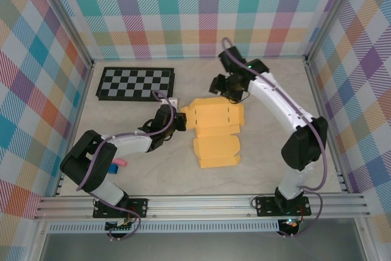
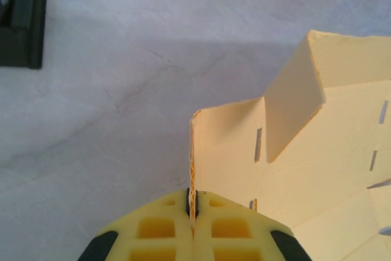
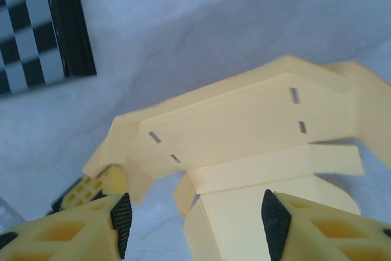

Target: Fold the paper box

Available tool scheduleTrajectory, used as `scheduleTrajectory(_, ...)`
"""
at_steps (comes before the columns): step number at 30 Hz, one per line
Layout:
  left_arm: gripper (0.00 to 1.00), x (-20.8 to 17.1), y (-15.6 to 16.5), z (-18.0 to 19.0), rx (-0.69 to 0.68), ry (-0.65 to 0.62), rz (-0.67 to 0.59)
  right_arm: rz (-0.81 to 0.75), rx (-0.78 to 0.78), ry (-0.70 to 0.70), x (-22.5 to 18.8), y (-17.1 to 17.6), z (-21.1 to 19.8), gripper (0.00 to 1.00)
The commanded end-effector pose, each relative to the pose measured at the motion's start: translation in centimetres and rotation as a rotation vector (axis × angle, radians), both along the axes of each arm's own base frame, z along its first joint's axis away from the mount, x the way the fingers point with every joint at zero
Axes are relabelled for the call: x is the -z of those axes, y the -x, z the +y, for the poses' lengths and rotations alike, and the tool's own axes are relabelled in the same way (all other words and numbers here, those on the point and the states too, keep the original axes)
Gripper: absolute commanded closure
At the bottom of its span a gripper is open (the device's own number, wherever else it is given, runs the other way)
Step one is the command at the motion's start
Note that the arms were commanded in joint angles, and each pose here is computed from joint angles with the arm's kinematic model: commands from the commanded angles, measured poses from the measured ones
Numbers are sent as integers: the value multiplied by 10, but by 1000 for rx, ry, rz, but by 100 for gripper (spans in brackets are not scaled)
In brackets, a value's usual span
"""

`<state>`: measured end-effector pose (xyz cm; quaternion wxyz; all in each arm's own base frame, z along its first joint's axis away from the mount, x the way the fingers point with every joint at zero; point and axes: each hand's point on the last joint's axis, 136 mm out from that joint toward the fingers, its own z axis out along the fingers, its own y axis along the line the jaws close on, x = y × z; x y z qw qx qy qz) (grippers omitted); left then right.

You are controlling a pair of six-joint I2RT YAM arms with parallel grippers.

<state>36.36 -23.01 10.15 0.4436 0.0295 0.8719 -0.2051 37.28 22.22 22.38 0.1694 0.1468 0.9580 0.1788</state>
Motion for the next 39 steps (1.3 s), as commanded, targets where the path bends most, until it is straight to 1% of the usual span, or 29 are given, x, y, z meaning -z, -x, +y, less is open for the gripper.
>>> scheduleTrajectory(1,100,-23,1,1,-18,-32,-102,208,179,-226,7,20,9,34)
scheduleTrajectory(2,100,-26,2,1,-22,-39,-119,235,225,-301,8,21,17,31)
scheduleTrajectory(4,100,-30,3,-1,-21,-44,-147,258,268,-448,9,13,37,30)
scheduleTrajectory(8,100,-27,5,-4,-28,-64,-165,280,342,-549,15,-10,54,29)
scheduleTrajectory(11,100,-24,6,-3,-41,-62,-181,277,397,-563,19,-26,58,29)
scheduleTrajectory(13,100,-22,7,-1,-53,-67,-180,311,445,-561,29,-31,58,29)
scheduleTrajectory(17,100,-22,6,1,-71,-66,-185,401,520,-542,54,-28,59,29)
scheduleTrajectory(20,100,-23,6,2,-78,-59,-190,400,559,-508,66,-32,54,30)
scheduleTrajectory(23,100,-22,5,3,-87,-64,-188,394,576,-488,71,-36,53,41)
scheduleTrajectory(26,100,-18,4,4,-101,-54,-178,387,562,-488,73,-38,56,64)
scheduleTrajectory(27,100,-17,4,4,-103,-51,-176,391,561,-487,76,-37,57,71)
scheduleTrajectory(30,100,-15,3,5,-118,-46,-170,391,542,-494,84,-35,59,78)
scheduleTrajectory(33,100,-13,2,5,-130,-40,-165,356,530,-479,85,-34,54,84)
scheduleTrajectory(36,100,-12,1,4,-133,-30,-160,291,496,-484,83,-35,51,94)
scheduleTrajectory(39,100,-12,1,2,-127,-16,-154,196,438,-537,77,-41,53,98)
